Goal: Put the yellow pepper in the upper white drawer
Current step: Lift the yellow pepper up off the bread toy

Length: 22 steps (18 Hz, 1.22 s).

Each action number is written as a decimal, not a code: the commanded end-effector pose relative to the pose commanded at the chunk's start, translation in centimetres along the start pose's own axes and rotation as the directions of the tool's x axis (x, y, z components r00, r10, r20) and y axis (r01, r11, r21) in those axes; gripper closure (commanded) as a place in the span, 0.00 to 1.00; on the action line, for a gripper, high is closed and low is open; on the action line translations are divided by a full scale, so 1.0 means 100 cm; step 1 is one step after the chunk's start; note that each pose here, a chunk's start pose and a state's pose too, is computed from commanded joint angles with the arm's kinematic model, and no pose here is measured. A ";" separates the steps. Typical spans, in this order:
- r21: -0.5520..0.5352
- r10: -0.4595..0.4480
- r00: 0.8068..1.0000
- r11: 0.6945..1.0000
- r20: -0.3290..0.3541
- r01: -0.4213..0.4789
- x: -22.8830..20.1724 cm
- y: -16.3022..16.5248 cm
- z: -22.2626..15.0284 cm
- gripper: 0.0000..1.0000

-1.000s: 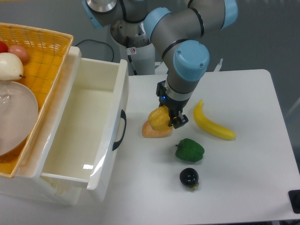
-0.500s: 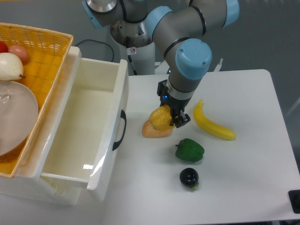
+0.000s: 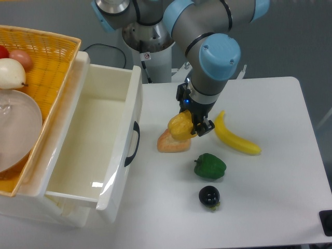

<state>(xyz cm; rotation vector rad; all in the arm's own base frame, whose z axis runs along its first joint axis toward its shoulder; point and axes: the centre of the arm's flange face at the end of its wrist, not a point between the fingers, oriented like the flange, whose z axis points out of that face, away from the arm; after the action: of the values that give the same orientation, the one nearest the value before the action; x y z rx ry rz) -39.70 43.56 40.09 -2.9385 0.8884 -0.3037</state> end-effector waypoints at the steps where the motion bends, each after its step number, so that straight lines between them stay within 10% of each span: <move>1: 0.019 -0.016 1.000 1.000 0.009 0.016 0.003 -0.001 -0.005 0.80; 6: 0.255 -0.237 0.972 0.940 0.012 0.226 0.005 -0.012 -0.035 0.79; 11: 0.277 -0.263 0.964 0.930 0.042 0.242 0.005 -0.017 -0.058 0.78; 22: 0.448 -0.521 0.851 0.747 -0.065 0.491 0.051 -0.045 -0.109 0.77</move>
<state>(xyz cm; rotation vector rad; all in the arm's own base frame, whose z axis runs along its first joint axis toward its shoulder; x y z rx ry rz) -35.35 44.48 52.11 -2.6545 -0.0346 -0.3732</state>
